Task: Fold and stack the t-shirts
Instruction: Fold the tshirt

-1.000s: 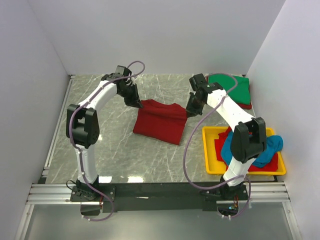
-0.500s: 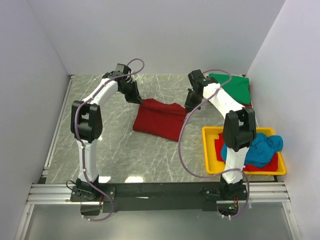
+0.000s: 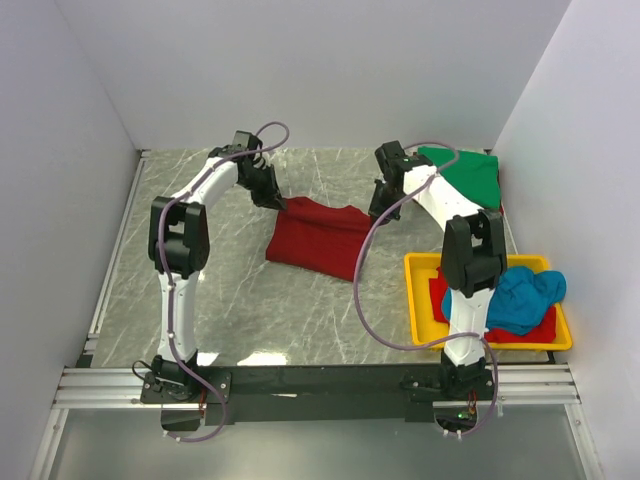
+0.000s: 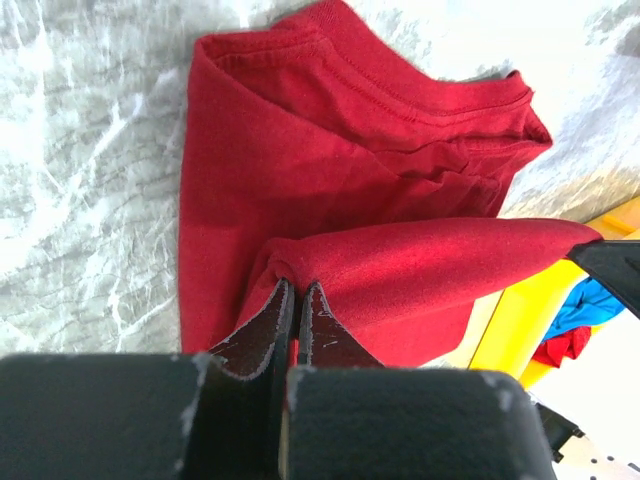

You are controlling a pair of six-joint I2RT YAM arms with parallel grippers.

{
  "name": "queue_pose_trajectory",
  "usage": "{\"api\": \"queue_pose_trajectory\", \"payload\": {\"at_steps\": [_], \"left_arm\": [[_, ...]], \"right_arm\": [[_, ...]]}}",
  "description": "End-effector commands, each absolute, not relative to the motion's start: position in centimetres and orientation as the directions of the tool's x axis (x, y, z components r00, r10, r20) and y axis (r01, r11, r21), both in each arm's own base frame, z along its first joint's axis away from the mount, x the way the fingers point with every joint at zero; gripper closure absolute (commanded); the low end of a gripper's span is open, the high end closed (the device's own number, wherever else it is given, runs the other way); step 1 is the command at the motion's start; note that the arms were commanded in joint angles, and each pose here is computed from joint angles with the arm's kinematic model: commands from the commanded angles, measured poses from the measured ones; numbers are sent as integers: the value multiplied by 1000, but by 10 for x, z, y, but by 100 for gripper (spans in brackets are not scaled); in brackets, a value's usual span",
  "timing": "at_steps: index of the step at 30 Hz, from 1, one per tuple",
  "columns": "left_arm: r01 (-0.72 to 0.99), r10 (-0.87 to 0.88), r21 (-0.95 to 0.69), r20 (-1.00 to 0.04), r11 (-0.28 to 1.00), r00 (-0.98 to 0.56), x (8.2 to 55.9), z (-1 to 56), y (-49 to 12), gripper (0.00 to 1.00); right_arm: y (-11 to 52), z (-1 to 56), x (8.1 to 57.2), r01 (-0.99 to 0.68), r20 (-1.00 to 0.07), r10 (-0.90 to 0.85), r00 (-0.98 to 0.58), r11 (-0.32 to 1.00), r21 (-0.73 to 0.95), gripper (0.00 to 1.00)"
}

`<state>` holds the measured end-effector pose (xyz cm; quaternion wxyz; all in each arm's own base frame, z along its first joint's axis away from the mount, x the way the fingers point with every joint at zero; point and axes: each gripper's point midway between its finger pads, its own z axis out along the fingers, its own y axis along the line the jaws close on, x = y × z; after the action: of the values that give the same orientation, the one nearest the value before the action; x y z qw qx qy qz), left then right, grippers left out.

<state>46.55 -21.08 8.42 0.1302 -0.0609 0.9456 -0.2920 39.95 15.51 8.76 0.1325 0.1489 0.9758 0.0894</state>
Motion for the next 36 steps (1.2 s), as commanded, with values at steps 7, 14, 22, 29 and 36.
{"api": "queue_pose_trajectory", "payload": {"at_steps": [7, 14, 22, 29, 36], "left_arm": [[-17, -238, -585, -304, 811, -923, 505, 106, -202, 100], [-61, -275, -566, -302, 822, -913, 513, 97, -191, 97], [-97, -372, -565, -395, 819, -840, 535, 125, -172, 38], [-23, -311, -560, -427, 828, -849, 516, 129, -172, 25], [26, -273, -598, -404, 801, -873, 495, 118, -180, 22]], "right_arm": [[145, 95, 430, 257, -275, 302, -913, 948, 188, 100], [150, 95, 450, 240, -286, 296, -911, 947, 216, 83], [165, 129, 467, 153, -364, 294, -884, 916, 370, 24], [175, 123, 431, 90, -345, 273, -898, 882, 462, 20], [187, 109, 402, 69, -318, 296, -900, 820, 568, 20]]}}
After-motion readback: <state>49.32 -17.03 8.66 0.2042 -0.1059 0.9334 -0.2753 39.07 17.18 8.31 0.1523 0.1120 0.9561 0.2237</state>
